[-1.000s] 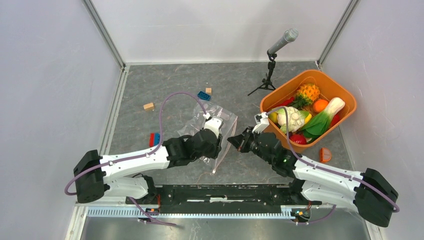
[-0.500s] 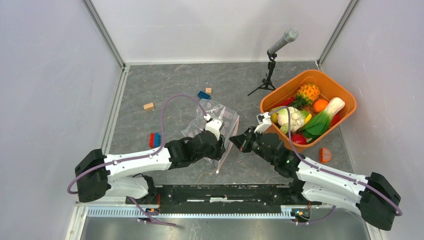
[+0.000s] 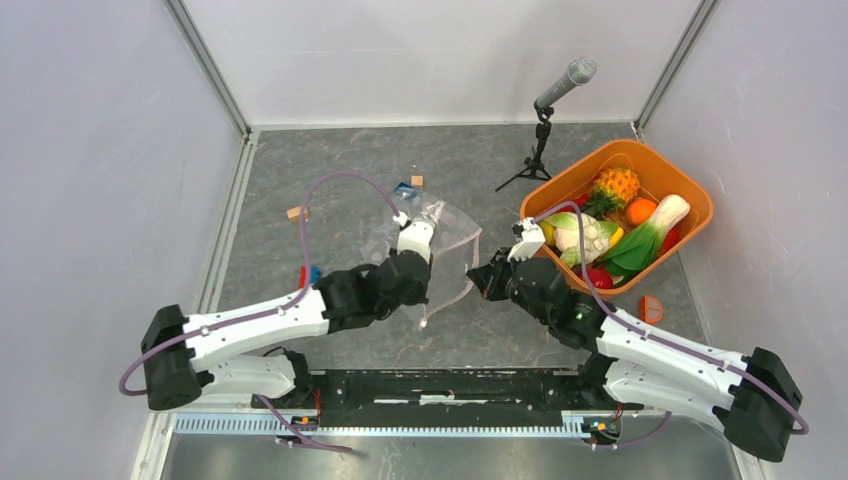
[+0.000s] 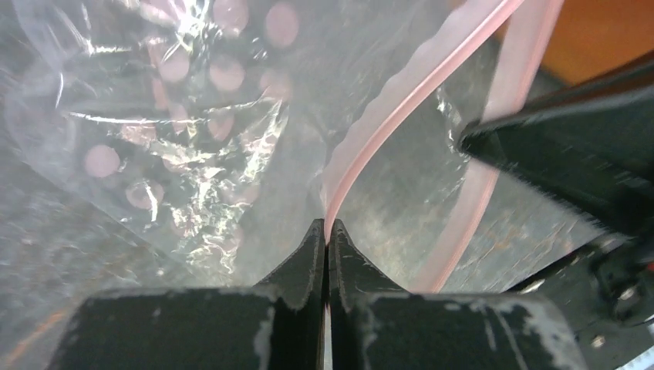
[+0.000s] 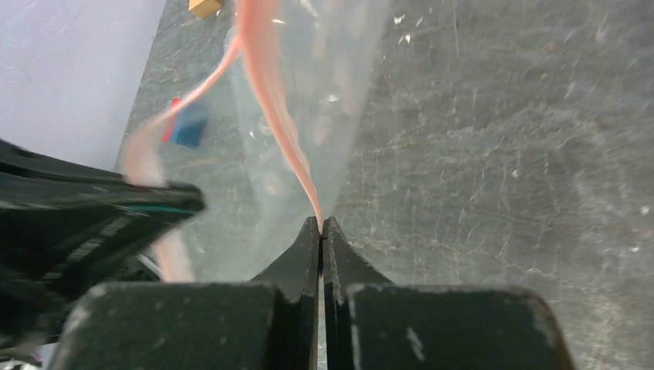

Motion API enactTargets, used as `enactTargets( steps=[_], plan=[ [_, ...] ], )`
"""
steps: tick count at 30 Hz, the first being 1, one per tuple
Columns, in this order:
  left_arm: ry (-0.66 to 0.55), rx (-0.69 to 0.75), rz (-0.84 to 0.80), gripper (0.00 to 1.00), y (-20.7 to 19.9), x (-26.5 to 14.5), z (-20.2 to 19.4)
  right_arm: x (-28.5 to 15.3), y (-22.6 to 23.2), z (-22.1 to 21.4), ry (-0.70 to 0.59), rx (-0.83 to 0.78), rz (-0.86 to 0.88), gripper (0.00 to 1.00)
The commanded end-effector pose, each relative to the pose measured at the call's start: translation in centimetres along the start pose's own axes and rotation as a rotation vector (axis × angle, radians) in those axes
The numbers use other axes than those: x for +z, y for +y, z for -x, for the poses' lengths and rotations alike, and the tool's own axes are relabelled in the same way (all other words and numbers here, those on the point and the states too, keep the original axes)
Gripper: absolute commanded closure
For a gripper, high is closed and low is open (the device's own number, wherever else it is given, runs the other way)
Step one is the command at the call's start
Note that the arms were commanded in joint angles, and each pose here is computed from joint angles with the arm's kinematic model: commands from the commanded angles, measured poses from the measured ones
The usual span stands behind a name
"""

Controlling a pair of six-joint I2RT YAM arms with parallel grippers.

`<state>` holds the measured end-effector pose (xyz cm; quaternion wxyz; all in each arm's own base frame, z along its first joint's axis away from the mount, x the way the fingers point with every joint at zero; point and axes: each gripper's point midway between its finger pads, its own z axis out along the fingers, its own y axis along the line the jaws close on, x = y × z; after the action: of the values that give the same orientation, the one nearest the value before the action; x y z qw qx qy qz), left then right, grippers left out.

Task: Place the food in the zip-top bag and seal the zipper
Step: Open the zipper of the food storage bag.

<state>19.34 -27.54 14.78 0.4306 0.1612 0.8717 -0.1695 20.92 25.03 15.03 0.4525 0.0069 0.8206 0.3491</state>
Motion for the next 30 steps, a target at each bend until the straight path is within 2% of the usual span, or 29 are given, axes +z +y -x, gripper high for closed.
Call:
enactTargets(
  steps=[1,6,10,14,20,23,26,30],
  plan=[
    [-0.207,0.002,0.126,0.98,1.8,-5.4,9.8,-0.6,0.5,3.0,-0.007,-0.158,-0.078,1.0],
    [-0.196,0.056,0.156,0.98,1.8,-7.1,12.2,-0.7,1.6,4.2,0.02,-0.207,-0.087,1.0],
    [-0.138,0.063,0.174,0.98,1.5,-7.0,11.4,-0.6,1.2,4.7,0.03,-0.23,-0.141,1.0],
    [-0.073,0.053,0.195,0.98,1.5,-6.5,10.0,-0.2,2.2,4.8,0.004,-0.25,-0.072,1.0],
    [-0.015,-0.039,0.138,0.98,0.4,-5.4,7.3,1.2,0.1,4.0,0.129,-0.42,-0.188,1.0],
    [-0.043,-0.064,0.153,0.98,1.1,-6.1,7.6,1.0,-2.3,4.4,0.113,-0.455,-0.311,1.0],
    [-0.079,-0.064,0.18,0.98,2.0,-6.3,8.0,1.2,-1.5,4.1,0.129,-0.497,-0.24,0.97],
    [-0.026,-0.045,0.165,0.98,1.0,-5.0,7.0,1.6,0.6,4.0,0.134,-0.49,-0.13,0.94]
  ],
)
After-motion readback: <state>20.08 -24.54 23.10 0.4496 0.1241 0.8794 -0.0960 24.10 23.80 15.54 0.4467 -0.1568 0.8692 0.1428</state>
